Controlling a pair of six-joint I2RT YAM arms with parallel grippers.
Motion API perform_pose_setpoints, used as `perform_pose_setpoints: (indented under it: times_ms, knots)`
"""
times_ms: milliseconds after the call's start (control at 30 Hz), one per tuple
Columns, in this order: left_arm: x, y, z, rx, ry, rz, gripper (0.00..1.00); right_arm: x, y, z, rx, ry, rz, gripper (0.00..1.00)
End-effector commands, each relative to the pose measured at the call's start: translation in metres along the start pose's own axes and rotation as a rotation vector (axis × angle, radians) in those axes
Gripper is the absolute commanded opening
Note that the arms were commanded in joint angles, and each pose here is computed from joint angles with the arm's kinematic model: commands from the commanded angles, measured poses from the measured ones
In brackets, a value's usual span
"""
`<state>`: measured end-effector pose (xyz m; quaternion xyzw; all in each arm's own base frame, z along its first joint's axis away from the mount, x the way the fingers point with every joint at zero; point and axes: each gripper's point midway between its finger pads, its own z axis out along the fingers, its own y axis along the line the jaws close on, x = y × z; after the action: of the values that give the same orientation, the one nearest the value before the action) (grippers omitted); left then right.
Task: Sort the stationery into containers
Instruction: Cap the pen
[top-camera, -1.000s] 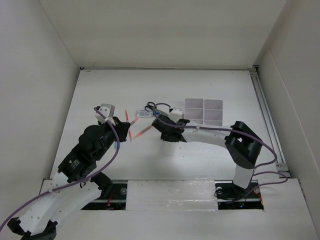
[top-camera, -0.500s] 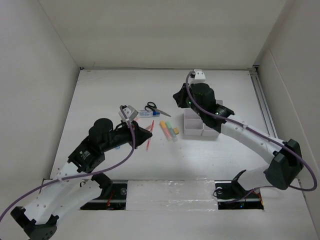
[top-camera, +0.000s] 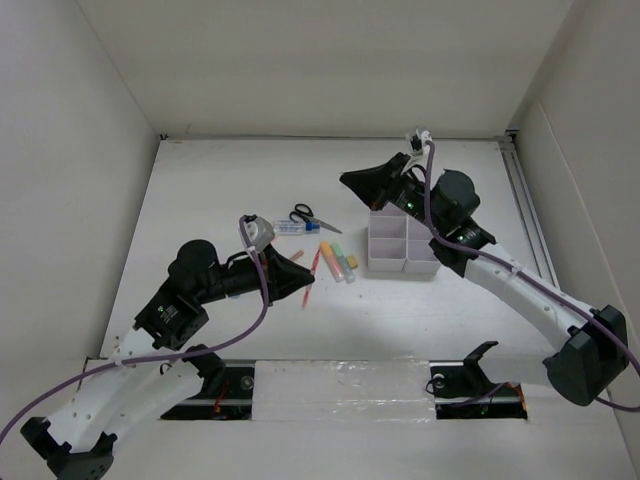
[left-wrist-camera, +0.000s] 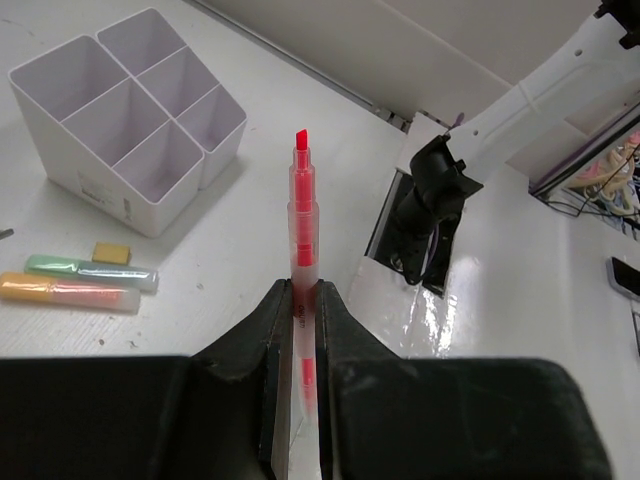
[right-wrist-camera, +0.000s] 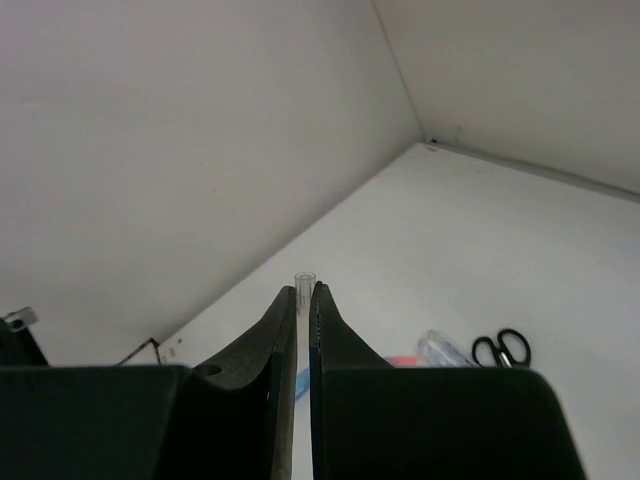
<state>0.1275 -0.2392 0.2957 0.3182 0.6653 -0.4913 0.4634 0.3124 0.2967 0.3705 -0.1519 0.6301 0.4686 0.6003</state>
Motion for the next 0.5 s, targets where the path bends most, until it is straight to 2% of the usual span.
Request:
perform_pose_setpoints:
  times_ms: [0, 233, 467]
  knots:
    - [-0.007, -0.001, 0.004, 0.015, -0.04, 0.003, 0.0, -0.039, 0.046, -0.005, -0.216, -0.13, -0.034, 0.0]
    - [-0.009, 0.024, 0.008, -0.104, -0.055, -0.067, 0.0, -0.037, 0.061, -0.01, -0.306, -0.134, 0.01, 0.0]
    - [-0.017, 0.017, 0.002, -0.07, -0.099, -0.063, 0.0, -0.038, 0.085, -0.015, -0.445, -0.187, 0.081, 0.0]
